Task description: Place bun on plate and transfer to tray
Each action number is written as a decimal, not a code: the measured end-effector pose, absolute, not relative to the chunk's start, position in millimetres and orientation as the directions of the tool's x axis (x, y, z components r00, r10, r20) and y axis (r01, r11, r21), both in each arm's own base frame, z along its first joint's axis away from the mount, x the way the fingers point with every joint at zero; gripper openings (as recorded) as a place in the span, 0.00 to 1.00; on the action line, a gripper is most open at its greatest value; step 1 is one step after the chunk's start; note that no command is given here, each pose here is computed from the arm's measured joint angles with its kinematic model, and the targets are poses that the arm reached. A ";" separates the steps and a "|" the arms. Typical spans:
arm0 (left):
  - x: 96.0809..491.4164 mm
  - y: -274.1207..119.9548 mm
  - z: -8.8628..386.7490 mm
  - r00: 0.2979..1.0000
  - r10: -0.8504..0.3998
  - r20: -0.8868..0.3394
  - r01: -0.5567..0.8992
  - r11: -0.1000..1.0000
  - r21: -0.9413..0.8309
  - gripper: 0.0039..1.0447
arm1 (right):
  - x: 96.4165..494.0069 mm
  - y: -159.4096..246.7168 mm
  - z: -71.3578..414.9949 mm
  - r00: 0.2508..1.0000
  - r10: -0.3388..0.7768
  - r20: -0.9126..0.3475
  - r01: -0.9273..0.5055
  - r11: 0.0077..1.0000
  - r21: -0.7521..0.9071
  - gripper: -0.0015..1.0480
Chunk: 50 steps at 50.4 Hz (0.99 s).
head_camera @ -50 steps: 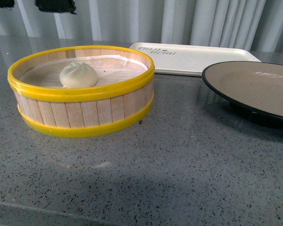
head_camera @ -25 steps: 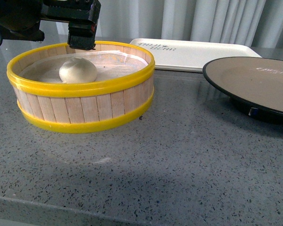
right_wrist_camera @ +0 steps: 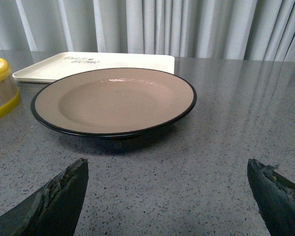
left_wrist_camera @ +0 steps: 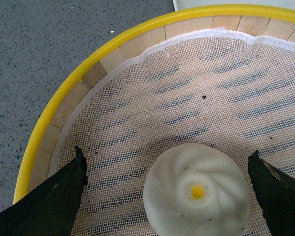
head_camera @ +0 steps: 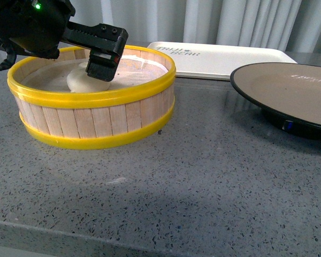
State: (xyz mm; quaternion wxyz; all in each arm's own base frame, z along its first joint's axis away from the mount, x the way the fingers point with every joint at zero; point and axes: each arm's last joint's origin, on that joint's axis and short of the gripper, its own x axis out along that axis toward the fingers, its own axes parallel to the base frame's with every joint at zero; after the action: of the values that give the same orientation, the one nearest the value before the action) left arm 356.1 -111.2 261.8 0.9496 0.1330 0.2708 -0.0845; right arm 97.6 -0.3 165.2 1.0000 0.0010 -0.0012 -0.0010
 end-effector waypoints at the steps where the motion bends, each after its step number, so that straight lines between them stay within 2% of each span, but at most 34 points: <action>1: 356.2 -111.6 261.3 0.839 -0.086 -0.538 0.232 0.950 0.210 0.94 | 97.6 -0.3 165.2 1.000 -0.002 0.002 0.002 1.000 0.002 0.92; 9: 357.9 -116.2 255.5 0.836 -0.072 -0.545 0.246 0.935 0.255 0.92 | 97.6 -0.3 165.2 1.000 -0.002 0.002 0.002 1.000 0.002 0.92; 27: 357.5 -119.1 256.1 0.841 -0.073 -0.536 0.250 0.931 0.265 0.22 | 97.6 -0.3 165.2 1.000 -0.002 0.002 0.002 1.000 0.002 0.92; 33: 356.8 -118.0 258.4 0.842 -0.082 -0.533 0.252 0.934 0.254 0.04 | 97.6 -0.3 165.2 1.000 -0.002 0.002 0.002 1.000 0.002 0.92; 41: 356.1 -115.2 272.5 0.851 -0.115 -0.513 0.257 0.942 0.215 0.04 | 97.6 -0.3 165.2 1.000 -0.002 0.002 0.002 1.000 0.002 0.92; 50: 343.0 -101.8 337.5 0.891 -0.255 -0.377 0.278 0.960 0.009 0.04 | 97.6 -0.3 165.2 1.000 -0.002 0.002 0.002 1.000 0.002 0.92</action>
State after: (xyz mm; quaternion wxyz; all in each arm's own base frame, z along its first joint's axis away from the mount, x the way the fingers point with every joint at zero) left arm 343.0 -101.8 337.5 0.9717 0.0313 0.1896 -0.1371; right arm 97.6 -0.3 165.2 1.0000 0.0010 -0.0012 -0.0010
